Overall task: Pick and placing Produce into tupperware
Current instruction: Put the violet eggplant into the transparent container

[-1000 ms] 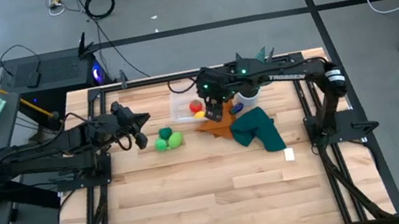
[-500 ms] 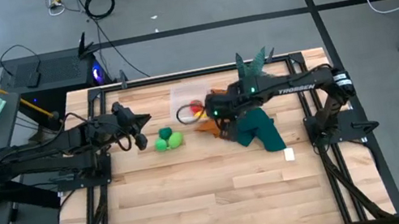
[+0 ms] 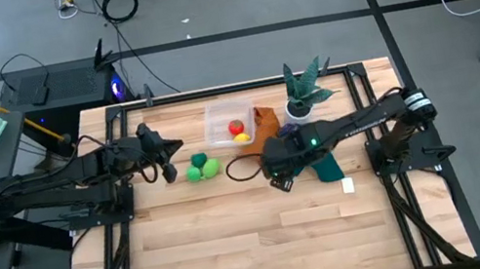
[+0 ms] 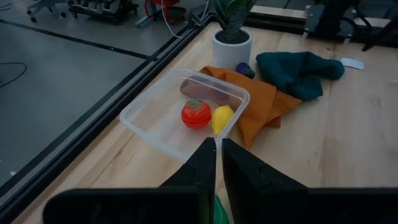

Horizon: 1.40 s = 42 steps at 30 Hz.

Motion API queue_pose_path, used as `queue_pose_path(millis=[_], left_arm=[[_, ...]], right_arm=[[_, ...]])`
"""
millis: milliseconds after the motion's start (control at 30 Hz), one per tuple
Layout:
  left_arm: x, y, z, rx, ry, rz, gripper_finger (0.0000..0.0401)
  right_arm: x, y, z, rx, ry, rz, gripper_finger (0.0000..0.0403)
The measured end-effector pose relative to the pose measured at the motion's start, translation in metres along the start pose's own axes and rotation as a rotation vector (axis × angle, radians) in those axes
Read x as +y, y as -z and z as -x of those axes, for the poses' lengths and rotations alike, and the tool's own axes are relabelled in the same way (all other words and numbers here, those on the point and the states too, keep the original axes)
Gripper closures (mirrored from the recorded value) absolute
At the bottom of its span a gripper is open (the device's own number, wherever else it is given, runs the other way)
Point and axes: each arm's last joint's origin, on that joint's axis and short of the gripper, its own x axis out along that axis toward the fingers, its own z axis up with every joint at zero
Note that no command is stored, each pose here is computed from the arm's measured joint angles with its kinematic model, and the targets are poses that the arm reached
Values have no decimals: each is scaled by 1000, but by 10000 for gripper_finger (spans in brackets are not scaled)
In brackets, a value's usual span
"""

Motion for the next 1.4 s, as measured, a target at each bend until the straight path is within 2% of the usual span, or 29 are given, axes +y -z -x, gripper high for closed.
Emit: queue_pose_path(millis=[333, 433, 533, 667, 800, 867, 1100, 1233, 1400], left_arm=[[-1, 0, 0, 7, 44, -4, 375], [-1, 0, 0, 7, 45, -4, 371], [-1, 0, 0, 7, 44, -11, 368], [-1, 0, 0, 6, 44, -27, 365], [-1, 0, 0, 6, 44, -29, 366], [-1, 0, 0, 6, 44, -29, 368], [-1, 1, 0, 8, 43, -31, 372], [-1, 1, 0, 9, 43, -46, 366], [-1, 1, 0, 13, 43, -56, 361]], right_arm=[[22, 34, -5, -183, 140, -351, 147], [27, 45, -11, -273, 162, -517, 147], [30, 48, -18, -390, 145, -713, 147], [33, 42, -29, -529, 49, -934, 147], [34, 31, -42, -530, 9, -979, 147], [35, 31, -50, -522, 33, -980, 147], [47, 35, -86, -558, 86, -1124, 156], [49, 27, -110, -583, 93, -1184, 163], [40, 16, -125, -591, 137, -1187, 165]])
